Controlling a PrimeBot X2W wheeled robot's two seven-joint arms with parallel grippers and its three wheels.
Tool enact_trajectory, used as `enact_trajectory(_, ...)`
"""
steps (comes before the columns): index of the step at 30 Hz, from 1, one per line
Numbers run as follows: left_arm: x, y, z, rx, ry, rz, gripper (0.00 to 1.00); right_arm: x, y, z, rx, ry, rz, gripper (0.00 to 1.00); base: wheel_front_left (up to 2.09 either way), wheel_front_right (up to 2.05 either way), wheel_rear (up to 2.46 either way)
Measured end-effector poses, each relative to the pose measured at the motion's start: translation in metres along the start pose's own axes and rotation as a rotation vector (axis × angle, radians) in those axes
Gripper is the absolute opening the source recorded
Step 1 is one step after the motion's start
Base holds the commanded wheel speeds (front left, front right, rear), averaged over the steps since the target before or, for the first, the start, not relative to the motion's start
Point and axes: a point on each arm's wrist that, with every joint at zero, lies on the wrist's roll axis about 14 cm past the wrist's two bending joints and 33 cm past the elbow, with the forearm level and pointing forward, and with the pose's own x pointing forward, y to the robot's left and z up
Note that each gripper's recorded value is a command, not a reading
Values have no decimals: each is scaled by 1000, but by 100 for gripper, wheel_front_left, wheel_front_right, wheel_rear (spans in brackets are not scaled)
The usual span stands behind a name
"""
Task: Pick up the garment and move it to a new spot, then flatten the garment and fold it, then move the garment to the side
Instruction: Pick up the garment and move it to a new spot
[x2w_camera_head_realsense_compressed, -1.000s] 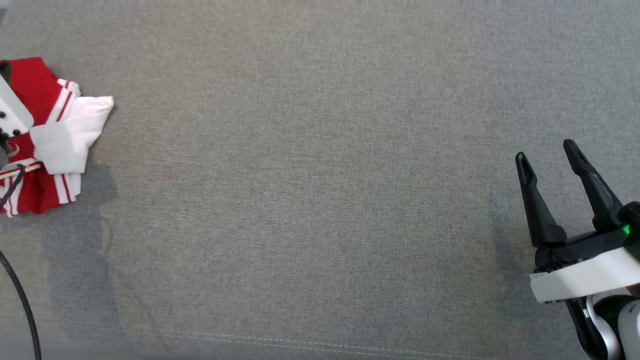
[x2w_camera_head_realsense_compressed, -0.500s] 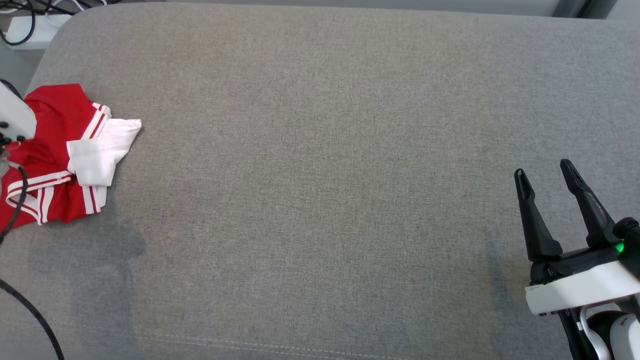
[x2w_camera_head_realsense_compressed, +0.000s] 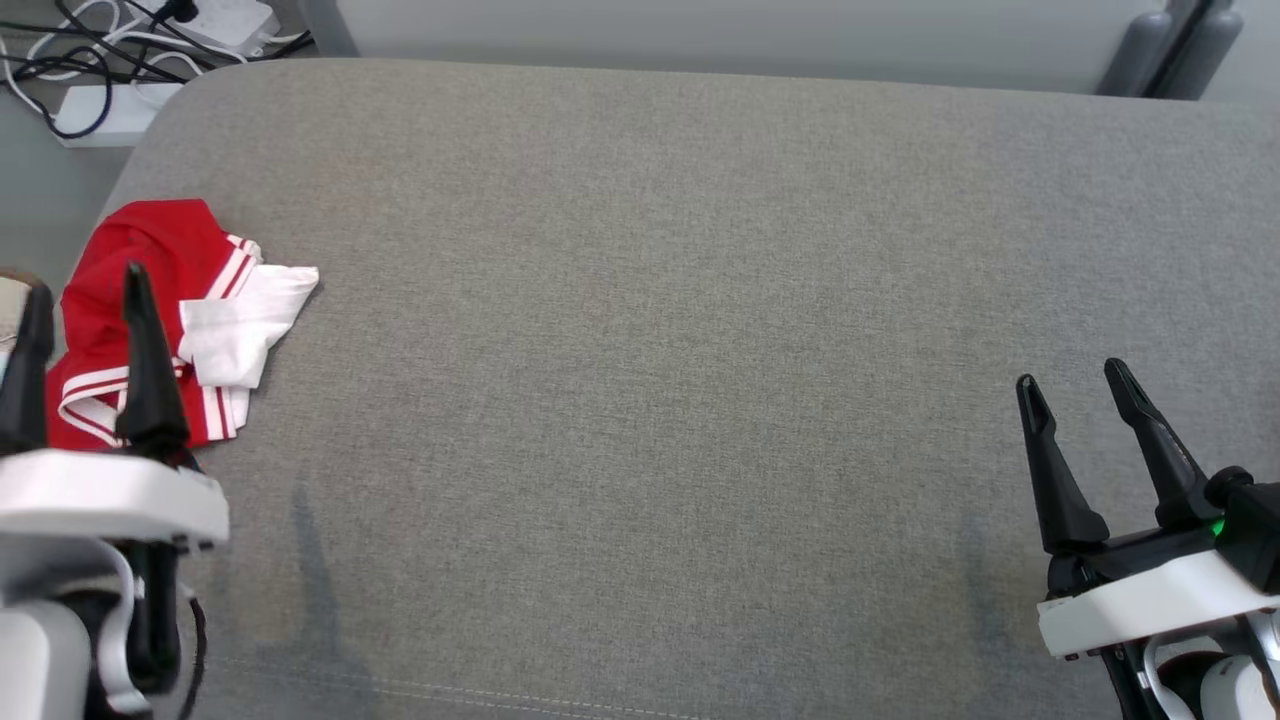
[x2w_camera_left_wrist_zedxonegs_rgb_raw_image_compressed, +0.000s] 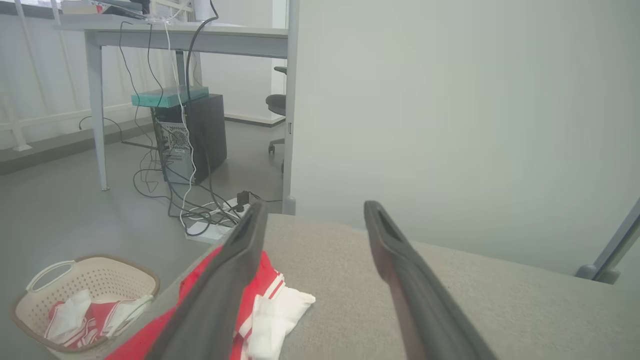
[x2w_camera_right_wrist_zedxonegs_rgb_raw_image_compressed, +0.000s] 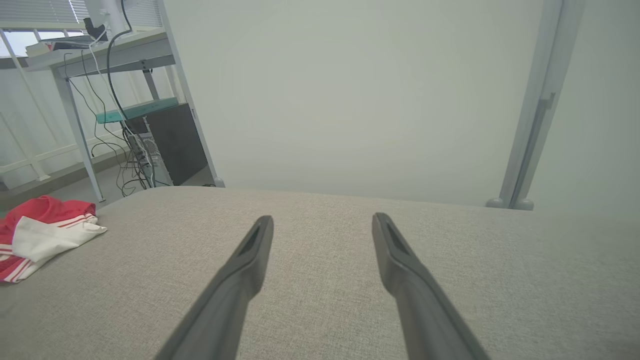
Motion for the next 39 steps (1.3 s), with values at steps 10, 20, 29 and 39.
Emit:
enact_trajectory(10, -63, 11, -37, -37, 59, 43, 100, -4, 23, -2, 0, 15, 59, 100, 0, 0, 0)
enact_trajectory(20, -105, 28, -56, -31, 78, 96, 100, -23, 35, -3, 1, 27, 71, 100, 0, 0, 0)
enact_trajectory(29, -118, 32, -56, -33, 66, 100, 100, -32, 40, 0, 9, 21, 67, 100, 0, 0, 0)
enact_trajectory(39, -119, 29, -56, -36, 66, 92, 100, -33, 42, 0, 13, 20, 68, 100, 0, 0, 0)
